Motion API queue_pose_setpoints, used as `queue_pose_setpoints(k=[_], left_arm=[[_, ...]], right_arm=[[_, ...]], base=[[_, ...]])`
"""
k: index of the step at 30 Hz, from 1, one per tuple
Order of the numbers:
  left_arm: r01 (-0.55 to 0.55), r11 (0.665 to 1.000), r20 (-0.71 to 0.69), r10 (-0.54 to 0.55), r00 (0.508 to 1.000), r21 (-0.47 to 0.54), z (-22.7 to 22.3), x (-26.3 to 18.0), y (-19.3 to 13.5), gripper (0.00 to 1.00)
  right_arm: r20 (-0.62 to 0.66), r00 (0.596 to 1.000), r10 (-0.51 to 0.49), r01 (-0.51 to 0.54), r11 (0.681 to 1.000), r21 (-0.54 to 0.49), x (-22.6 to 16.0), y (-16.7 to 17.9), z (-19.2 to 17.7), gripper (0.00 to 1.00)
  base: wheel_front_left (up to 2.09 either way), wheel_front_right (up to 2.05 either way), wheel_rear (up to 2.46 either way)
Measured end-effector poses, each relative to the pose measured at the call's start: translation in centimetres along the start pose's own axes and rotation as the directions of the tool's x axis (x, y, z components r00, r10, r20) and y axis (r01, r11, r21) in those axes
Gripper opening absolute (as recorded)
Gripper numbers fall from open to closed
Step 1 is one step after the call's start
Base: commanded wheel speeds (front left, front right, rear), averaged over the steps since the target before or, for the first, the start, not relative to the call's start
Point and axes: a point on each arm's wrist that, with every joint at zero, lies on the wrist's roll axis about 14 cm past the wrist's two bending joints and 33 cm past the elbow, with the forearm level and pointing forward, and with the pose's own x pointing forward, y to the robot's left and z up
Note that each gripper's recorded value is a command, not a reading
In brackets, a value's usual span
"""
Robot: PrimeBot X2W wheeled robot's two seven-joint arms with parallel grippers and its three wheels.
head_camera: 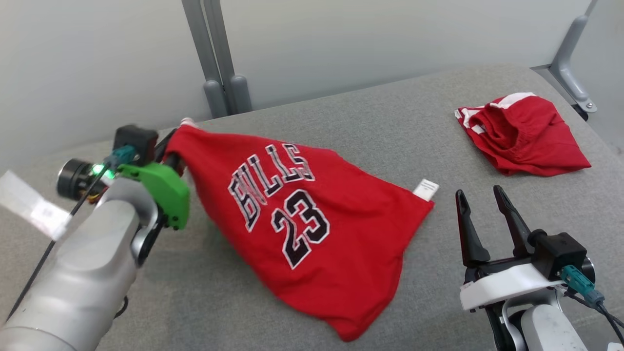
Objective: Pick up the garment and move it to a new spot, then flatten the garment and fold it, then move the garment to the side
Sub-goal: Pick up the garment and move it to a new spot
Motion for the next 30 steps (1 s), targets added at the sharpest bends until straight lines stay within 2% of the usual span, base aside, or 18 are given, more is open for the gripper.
queue_pose_setpoints(k=[6,9,14,17,18,19,20,30], left_arm=[[-0.178,0.984,-0.124,0.175,0.977,-0.015,-6.1,-1.9,5.2,0.00],[-0.229,0.973,-0.152,0.225,0.962,-0.008,-7.3,-2.9,6.5,0.00],[-0.350,0.937,-0.194,0.344,0.919,0.003,-8.9,-5.4,9.4,0.00],[-0.379,0.925,-0.230,0.366,0.902,-0.014,-10.4,-6.8,9.6,0.00],[-0.381,0.924,-0.240,0.365,0.899,-0.023,-10.8,-7.2,9.3,0.32],[-0.382,0.924,-0.248,0.363,0.898,-0.028,-11.1,-7.4,9.1,0.47],[-0.378,0.925,-0.252,0.358,0.899,-0.037,-11.3,-7.6,8.8,1.00],[-0.438,0.888,-0.257,0.396,0.882,-0.136,-12.3,-9.8,8.8,1.00]], right_arm=[[-0.024,0.999,-0.031,0.030,0.999,-0.013,-0.3,-1.0,-0.7,1.00],[-0.028,0.999,-0.034,0.034,0.999,-0.017,-0.2,-1.2,-0.8,1.00],[-0.027,0.999,-0.017,0.017,1.000,-0.015,-0.1,-0.6,-0.9,1.00],[-0.027,1.000,0.000,0.000,1.000,-0.010,0.1,-0.1,-0.9,1.00],[-0.029,1.000,0.006,-0.006,1.000,-0.008,0.1,0.1,-1.0,1.00],[-0.031,0.999,0.012,-0.012,1.000,-0.006,0.1,0.4,-1.1,1.00],[-0.031,0.999,0.019,-0.019,1.000,-0.004,0.2,0.6,-1.1,1.00],[-0.024,0.999,0.048,-0.048,0.999,0.005,0.6,1.6,-1.0,1.00]], base=[[0.00,0.00,0.00],[0.00,0.00,0.00],[0.00,0.00,0.00],[0.00,0.00,0.00],[0.00,0.00,0.00],[0.00,0.00,0.00],[0.00,0.00,0.00],[0.00,0.00,0.00]])
